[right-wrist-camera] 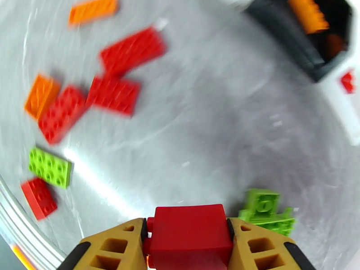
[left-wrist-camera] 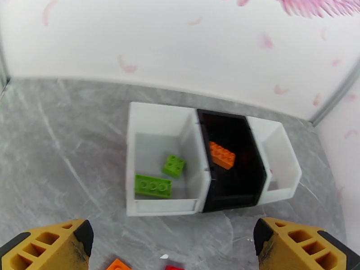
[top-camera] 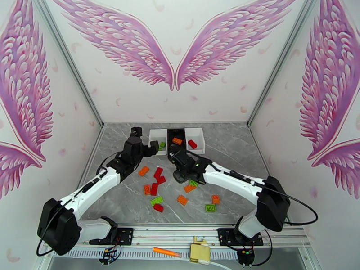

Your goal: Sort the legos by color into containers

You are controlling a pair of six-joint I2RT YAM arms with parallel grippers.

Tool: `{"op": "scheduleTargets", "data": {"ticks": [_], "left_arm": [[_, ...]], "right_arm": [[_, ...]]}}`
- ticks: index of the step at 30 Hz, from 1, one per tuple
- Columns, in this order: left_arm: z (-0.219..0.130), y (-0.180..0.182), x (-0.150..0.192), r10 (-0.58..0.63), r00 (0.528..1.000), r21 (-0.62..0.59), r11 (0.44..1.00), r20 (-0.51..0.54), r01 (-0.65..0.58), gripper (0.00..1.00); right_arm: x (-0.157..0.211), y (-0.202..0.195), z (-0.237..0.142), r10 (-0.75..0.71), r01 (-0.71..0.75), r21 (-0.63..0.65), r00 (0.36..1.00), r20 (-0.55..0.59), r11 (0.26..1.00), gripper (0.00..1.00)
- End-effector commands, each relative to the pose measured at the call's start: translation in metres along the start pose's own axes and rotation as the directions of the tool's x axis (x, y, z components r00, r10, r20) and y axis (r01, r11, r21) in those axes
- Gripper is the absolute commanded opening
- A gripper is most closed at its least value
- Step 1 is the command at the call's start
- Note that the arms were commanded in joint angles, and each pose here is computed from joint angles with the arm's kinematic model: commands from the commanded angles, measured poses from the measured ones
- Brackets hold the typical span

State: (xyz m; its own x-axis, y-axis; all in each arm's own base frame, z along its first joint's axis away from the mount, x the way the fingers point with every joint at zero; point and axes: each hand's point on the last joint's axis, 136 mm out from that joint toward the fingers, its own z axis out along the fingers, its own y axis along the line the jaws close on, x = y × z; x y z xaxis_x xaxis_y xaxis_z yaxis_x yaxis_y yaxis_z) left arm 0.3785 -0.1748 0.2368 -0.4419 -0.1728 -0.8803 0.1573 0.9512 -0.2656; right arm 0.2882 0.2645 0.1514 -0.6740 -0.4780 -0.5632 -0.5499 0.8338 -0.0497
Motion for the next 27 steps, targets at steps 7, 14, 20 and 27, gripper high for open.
{"op": "scheduleTargets", "data": {"ticks": [7, 14, 20, 27], "left_arm": [[-0.030, -0.074, 0.010, 0.273, 0.945, 0.323, 0.891, 0.180, -0.319, 0.99], [-0.045, -0.114, 0.035, 0.380, 0.898, 0.496, 0.749, 0.222, -0.439, 0.99], [-0.056, -0.133, 0.045, 0.421, 0.869, 0.560, 0.668, 0.259, -0.491, 0.99], [-0.061, -0.137, 0.051, 0.402, 0.879, 0.593, 0.653, 0.257, -0.471, 0.99]], "right_arm": [[-0.073, -0.091, -0.027, 0.380, -0.398, -0.023, 0.855, 0.352, 0.917, 0.35], [-0.100, -0.142, 0.003, 0.360, -0.425, 0.080, 0.840, 0.406, 0.902, 0.34], [-0.106, -0.171, 0.046, 0.391, -0.455, 0.102, 0.843, 0.369, 0.885, 0.34], [-0.107, -0.192, 0.085, 0.416, -0.472, 0.115, 0.850, 0.323, 0.874, 0.34]]}}
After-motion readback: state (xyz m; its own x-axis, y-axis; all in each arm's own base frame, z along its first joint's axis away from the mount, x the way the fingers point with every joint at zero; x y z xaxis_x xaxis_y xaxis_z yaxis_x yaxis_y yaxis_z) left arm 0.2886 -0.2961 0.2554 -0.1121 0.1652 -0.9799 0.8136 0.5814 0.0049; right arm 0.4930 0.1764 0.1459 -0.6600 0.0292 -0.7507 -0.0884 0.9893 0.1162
